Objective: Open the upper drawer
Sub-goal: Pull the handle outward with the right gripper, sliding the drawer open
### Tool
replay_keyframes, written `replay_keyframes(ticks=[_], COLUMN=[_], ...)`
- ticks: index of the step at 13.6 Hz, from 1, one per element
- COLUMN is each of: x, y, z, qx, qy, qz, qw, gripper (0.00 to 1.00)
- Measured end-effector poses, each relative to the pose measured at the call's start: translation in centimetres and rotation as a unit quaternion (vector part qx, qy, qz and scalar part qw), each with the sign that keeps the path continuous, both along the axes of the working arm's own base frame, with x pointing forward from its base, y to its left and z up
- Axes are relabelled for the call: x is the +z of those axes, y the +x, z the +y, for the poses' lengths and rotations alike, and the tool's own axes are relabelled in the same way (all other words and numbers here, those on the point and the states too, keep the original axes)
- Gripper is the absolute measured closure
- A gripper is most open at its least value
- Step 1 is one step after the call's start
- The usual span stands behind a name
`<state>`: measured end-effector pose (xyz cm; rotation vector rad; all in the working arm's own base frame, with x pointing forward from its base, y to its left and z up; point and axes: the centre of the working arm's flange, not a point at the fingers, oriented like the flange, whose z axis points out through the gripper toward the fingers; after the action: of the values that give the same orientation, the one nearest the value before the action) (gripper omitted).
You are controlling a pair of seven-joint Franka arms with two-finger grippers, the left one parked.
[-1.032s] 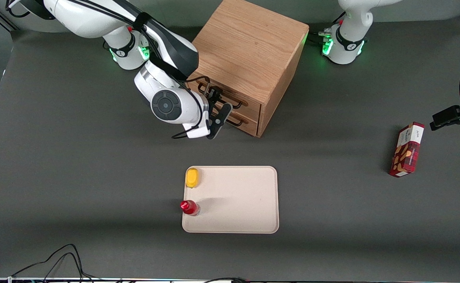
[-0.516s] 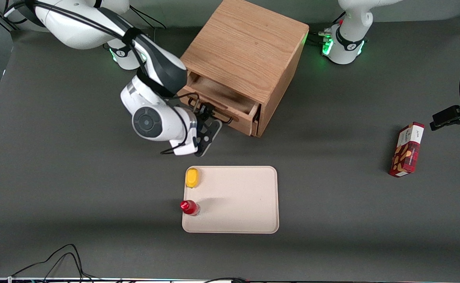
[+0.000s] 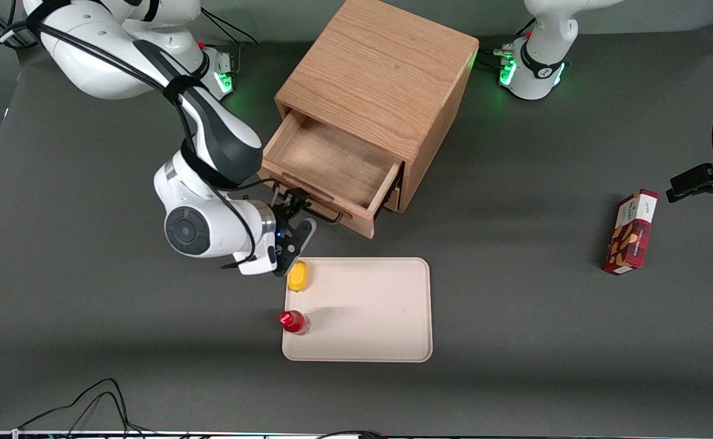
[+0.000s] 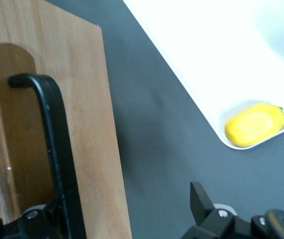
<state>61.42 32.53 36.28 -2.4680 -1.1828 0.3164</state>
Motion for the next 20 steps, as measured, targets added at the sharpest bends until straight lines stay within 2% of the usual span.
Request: replay_keyframes(ticks=[4,7,11,15,20], x=[-0.6,0.5,1.0,0.9,1.4], y=[1.9,4.0,5.0,6.5,7.5], z=[-2.0,-3.2,-3.5,-3.7,-4.6], qx=[0.005,-0.002,-0.002,0.016,0.083], qy=[-0.002,0.008,0.018,0.043,0.076], qz=[-0.003,-0.003,-0.009,-0.026,-0.059], qw=[1.0,1.0,0.9998,0.9986,0.9919], gripper=[0.0,0.0,0.0,0.0,0.0])
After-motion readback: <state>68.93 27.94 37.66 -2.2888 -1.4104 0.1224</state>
